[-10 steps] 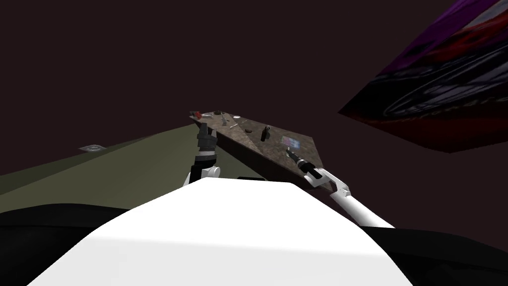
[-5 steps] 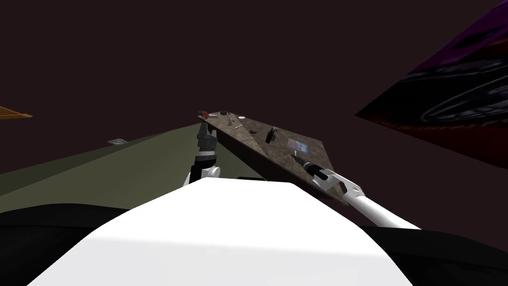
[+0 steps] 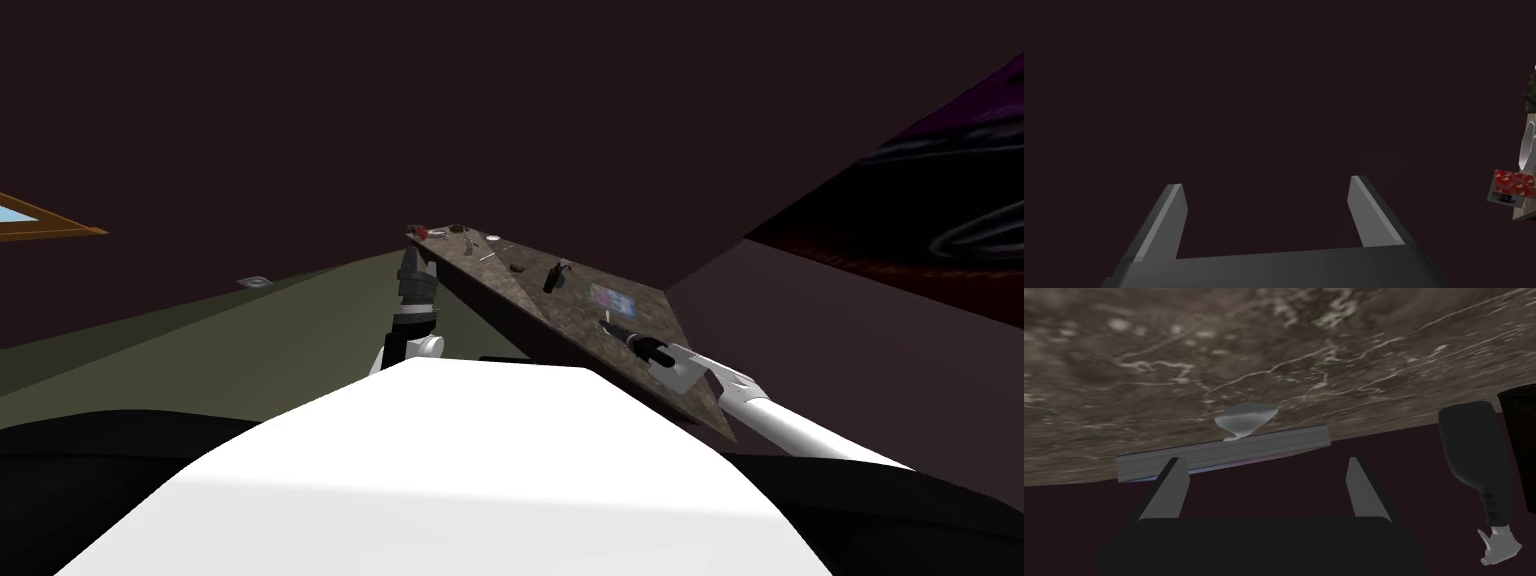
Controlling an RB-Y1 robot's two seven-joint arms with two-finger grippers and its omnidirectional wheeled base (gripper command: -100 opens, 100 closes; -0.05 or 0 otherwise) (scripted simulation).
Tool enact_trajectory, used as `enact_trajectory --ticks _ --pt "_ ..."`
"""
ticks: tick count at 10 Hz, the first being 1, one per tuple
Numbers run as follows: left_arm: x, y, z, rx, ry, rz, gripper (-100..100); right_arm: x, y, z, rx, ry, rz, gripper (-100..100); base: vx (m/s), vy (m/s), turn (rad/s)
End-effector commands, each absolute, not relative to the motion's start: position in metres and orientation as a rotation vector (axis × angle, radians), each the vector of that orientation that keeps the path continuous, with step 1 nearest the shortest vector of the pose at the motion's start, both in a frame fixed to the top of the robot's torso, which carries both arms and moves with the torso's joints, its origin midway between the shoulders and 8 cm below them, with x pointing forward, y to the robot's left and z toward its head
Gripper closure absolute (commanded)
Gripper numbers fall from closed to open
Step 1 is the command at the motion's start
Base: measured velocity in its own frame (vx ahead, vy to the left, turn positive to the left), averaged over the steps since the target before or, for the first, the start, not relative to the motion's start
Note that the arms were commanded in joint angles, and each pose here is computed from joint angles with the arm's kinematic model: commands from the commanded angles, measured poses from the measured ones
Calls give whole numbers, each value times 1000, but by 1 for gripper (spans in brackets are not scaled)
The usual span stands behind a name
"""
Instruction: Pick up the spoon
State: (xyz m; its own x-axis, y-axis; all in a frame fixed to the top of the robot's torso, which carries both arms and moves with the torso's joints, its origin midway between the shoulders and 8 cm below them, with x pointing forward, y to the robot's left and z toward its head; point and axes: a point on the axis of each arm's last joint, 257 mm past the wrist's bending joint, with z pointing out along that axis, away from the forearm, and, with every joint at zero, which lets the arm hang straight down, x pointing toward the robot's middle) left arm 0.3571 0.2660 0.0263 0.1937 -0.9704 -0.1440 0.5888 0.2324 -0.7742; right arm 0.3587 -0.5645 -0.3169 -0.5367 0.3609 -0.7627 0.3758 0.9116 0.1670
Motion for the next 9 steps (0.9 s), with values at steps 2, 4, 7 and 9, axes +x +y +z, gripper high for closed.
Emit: enact_trajectory --ticks 2,4,7,9 --pt "357 266 26 -650 720 -1208 0 330 -602 -322 516 2247 -157 -100 104 111 35" --pt "357 266 26 -650 720 -1208 0 313 -623 -324 514 2281 -235 -100 70 78 18" --pt "357 266 26 -650 720 -1208 0 290 -647 -326 514 2324 -327 -100 93 78 -3" --pt "357 266 26 -650 720 -1208 0 294 -643 -325 514 2319 -315 0 20 18 -2"
